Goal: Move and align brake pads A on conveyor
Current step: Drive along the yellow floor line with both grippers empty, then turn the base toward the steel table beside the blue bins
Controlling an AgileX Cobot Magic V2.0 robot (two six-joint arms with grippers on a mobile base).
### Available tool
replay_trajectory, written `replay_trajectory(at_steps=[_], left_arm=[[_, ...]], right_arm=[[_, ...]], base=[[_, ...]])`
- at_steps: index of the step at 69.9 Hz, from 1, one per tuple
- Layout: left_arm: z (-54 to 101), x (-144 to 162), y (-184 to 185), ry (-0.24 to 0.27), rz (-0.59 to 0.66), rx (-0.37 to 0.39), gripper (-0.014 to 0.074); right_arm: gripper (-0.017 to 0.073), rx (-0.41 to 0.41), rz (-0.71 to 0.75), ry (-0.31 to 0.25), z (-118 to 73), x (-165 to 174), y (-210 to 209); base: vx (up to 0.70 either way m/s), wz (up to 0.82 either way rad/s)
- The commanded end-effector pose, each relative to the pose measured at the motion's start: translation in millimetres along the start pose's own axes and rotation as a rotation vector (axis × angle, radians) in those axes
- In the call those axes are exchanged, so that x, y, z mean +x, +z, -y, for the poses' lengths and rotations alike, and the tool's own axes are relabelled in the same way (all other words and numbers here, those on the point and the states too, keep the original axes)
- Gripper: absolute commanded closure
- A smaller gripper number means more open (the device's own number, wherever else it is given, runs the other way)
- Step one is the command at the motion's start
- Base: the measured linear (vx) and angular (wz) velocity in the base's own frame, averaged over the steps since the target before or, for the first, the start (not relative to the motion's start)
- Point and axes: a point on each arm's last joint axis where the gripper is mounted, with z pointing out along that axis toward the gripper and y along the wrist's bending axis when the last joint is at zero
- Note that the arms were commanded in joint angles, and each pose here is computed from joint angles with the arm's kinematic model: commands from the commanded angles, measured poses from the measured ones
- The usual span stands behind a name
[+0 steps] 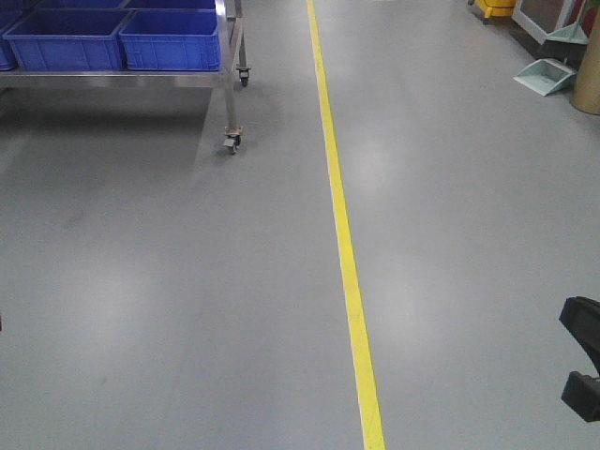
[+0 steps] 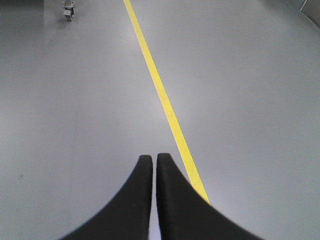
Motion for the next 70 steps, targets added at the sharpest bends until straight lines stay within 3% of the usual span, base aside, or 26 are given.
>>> replay_trajectory(at_steps=[1,36,70], left_arm=[[3.4,-11.9,-3.9,0.001,0.083,0.023,0.06],[3.4,-11.9,-3.9,0.001,0.083,0.023,0.06],[3.4,-11.9,-3.9,0.001,0.083,0.023,0.06]], right_arm=[[0.0568,-0.012,0.088,-0.011,-2.4,-14.5,-2.0],[0.0568,-0.012,0.088,-0.011,-2.4,-14.5,-2.0],[0.0568,-0.012,0.088,-0.011,-2.4,-14.5,-2.0]], base=[[0.2,0.03],[0.11,0.23],[0.08,0.7]])
